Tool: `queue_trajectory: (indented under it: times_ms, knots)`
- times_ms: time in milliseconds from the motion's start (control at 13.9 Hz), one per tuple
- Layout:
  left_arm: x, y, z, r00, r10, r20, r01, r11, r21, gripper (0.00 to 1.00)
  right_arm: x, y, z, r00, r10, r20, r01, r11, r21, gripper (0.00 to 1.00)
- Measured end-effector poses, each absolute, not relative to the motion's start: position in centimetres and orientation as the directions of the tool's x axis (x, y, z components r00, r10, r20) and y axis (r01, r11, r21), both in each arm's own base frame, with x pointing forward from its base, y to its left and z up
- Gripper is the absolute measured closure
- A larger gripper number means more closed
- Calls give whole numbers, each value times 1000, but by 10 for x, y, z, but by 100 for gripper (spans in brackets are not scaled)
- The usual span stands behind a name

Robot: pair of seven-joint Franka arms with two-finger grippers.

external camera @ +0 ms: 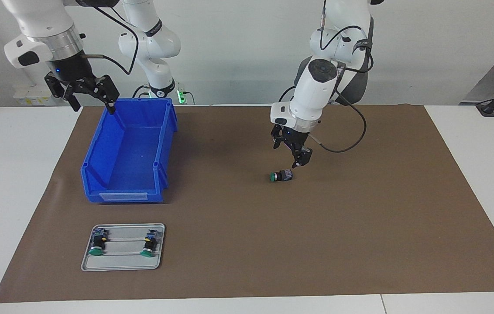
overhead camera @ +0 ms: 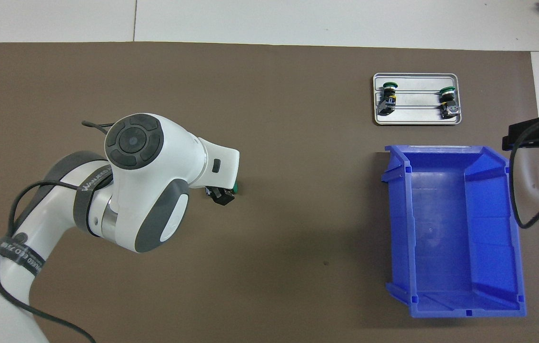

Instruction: Place and press button with both arms

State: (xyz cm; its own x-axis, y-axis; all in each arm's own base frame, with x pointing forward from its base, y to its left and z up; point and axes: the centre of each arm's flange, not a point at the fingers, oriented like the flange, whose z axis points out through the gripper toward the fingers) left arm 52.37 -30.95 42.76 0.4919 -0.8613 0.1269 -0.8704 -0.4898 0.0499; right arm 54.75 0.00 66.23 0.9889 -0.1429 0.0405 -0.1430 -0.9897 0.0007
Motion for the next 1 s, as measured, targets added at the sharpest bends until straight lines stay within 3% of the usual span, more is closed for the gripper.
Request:
queue_trajectory:
  times_ms: [431,1005]
  knots:
    - [538,-320,352,426,-899,100,-905,-423,49,0,549,8,658,991,-128,28,-128,-992,2,0]
    - [523,-331,327,336,-937,95,-942,-333,43,0,549,13,658,992,-120,27,-120,-993,2,0]
